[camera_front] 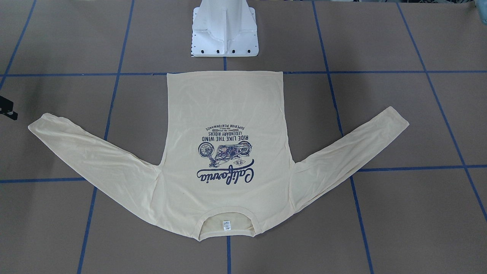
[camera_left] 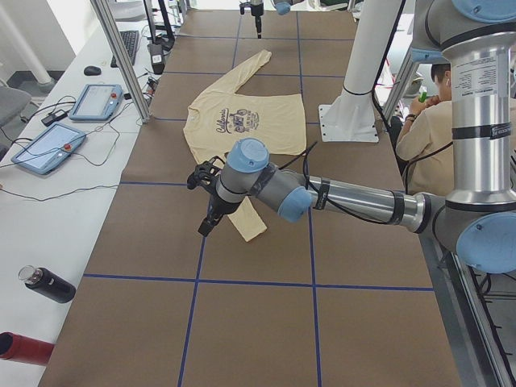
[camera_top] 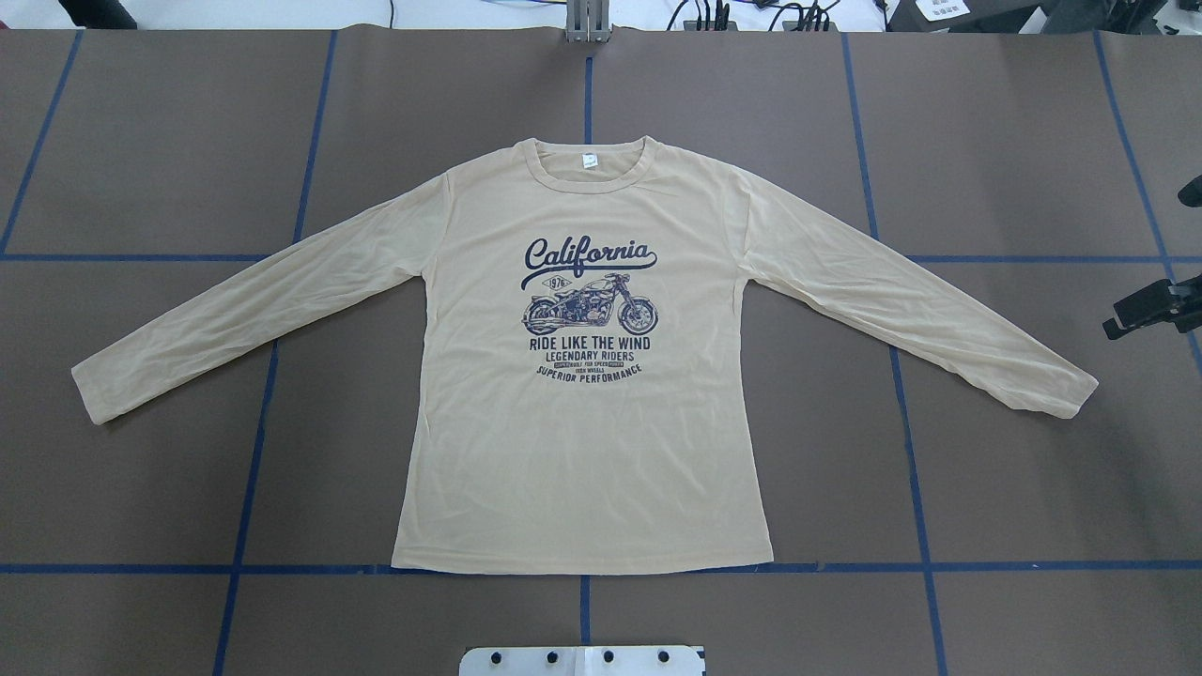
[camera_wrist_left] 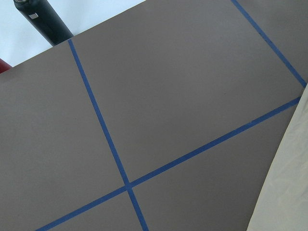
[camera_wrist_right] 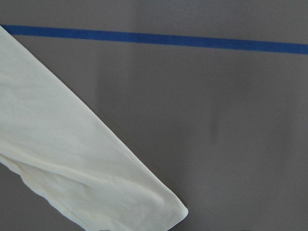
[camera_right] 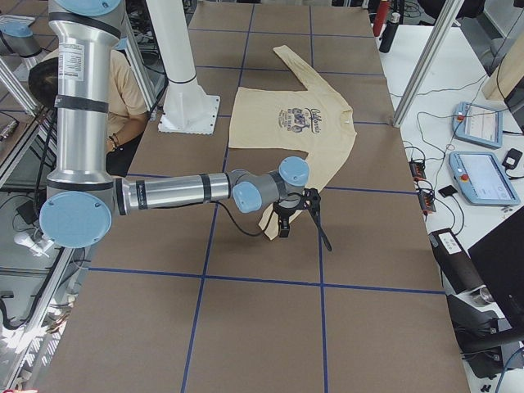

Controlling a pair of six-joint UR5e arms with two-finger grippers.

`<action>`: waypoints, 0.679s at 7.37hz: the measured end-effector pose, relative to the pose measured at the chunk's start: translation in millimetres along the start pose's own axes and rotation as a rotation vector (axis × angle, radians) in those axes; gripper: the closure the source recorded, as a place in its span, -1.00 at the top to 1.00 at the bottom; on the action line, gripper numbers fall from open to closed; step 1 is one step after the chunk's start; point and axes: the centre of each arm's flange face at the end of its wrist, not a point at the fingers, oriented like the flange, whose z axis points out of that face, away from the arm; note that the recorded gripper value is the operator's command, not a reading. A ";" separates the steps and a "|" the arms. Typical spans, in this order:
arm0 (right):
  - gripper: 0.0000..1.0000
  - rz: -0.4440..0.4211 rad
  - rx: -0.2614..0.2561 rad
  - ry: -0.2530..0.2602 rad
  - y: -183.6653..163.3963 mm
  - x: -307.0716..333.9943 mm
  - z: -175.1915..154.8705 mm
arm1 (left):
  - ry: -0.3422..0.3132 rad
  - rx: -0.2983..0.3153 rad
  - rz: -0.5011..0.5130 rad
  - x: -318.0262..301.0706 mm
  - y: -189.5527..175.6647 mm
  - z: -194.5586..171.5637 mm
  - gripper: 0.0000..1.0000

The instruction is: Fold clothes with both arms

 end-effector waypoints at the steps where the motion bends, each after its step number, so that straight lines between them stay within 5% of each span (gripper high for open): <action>1: 0.86 0.008 0.018 0.014 2.0 -2.4 9.4 | 0.000 0.001 0.000 -0.1 -0.6 -0.2 0.99; 5: 0.72 0.125 0.077 -0.047 26.7 10.5 70.6 | 0.000 0.006 -0.004 0.8 -2.9 -1.6 0.99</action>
